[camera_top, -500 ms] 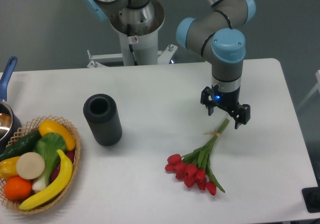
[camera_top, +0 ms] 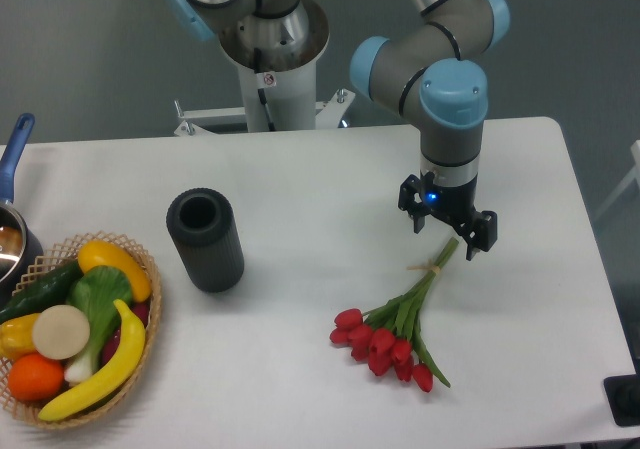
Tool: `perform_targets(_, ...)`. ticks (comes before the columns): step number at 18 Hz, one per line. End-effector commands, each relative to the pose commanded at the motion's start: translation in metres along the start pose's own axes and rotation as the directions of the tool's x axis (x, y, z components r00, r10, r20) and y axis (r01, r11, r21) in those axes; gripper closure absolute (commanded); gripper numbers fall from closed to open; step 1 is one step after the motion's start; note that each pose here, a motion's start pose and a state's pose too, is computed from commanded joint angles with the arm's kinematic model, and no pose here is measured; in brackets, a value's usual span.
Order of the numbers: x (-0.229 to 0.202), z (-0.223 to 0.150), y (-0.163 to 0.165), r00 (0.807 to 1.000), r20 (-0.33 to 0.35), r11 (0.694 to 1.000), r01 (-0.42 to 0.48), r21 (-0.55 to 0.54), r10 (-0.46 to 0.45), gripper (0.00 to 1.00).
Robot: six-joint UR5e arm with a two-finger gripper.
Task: Pick up the flowers from the table
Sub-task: 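Lower the gripper onto the green tulip stems above the blooms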
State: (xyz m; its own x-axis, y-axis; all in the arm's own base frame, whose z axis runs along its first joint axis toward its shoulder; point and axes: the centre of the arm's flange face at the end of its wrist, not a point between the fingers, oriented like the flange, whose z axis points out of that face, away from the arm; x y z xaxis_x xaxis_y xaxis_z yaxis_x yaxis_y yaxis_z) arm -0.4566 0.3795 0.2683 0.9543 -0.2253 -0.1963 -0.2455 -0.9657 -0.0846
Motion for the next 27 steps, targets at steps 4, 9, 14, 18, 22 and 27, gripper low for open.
perform_targets(4,0.006,0.020,-0.016,1.000,-0.016,1.000,0.014,-0.005,-0.014,0.00)
perform_targets(9,0.009,0.049,-0.038,0.999,-0.043,0.999,0.025,-0.033,-0.026,0.00)
perform_targets(14,0.003,0.067,-0.053,0.997,-0.040,0.996,0.056,-0.069,-0.058,0.00)
perform_targets(18,0.002,0.076,-0.068,0.997,-0.025,0.993,0.065,-0.103,-0.068,0.00)
perform_targets(22,0.002,0.083,-0.069,0.997,-0.032,0.992,0.065,-0.105,-0.068,0.00)
perform_targets(27,-0.002,0.095,-0.083,0.998,-0.035,0.994,0.045,-0.100,-0.049,0.00)
